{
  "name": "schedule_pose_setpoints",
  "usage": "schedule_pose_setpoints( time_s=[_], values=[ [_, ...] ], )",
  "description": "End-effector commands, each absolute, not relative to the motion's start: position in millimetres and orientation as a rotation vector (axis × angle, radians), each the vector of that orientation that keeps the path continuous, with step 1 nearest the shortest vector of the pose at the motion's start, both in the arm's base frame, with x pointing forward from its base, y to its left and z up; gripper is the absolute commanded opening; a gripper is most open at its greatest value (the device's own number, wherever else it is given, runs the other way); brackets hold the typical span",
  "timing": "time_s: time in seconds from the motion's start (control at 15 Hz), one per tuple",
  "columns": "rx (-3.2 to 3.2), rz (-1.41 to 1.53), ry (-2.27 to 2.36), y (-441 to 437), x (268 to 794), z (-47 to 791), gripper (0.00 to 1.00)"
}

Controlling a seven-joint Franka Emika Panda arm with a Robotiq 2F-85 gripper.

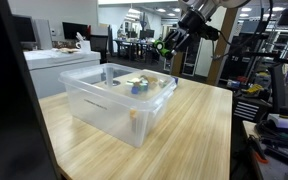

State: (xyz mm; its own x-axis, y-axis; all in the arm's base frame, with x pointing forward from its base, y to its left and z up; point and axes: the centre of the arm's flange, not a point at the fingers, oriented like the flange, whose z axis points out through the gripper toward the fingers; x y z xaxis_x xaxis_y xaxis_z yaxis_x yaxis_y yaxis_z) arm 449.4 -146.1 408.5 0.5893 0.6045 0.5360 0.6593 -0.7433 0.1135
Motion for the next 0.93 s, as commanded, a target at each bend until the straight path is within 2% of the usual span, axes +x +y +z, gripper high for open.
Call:
schedule_pose_setpoints(
  time_s=[0.0, 0.27, 0.33, 0.53, 0.87],
  values=[
    [-2.767, -0.930, -0.973, -91.0, 465.9, 389.9, 0.43],
    [-2.821, -1.022, -0.856, -32.2, 489.3, 373.2, 0.43],
    [-2.827, -1.028, -0.846, -24.6, 491.7, 372.1, 0.92],
    [-2.842, -1.057, -0.808, -14.5, 500.7, 374.3, 1.00],
    [-2.858, -1.184, -0.582, -70.2, 536.5, 417.9, 1.00]
  ],
)
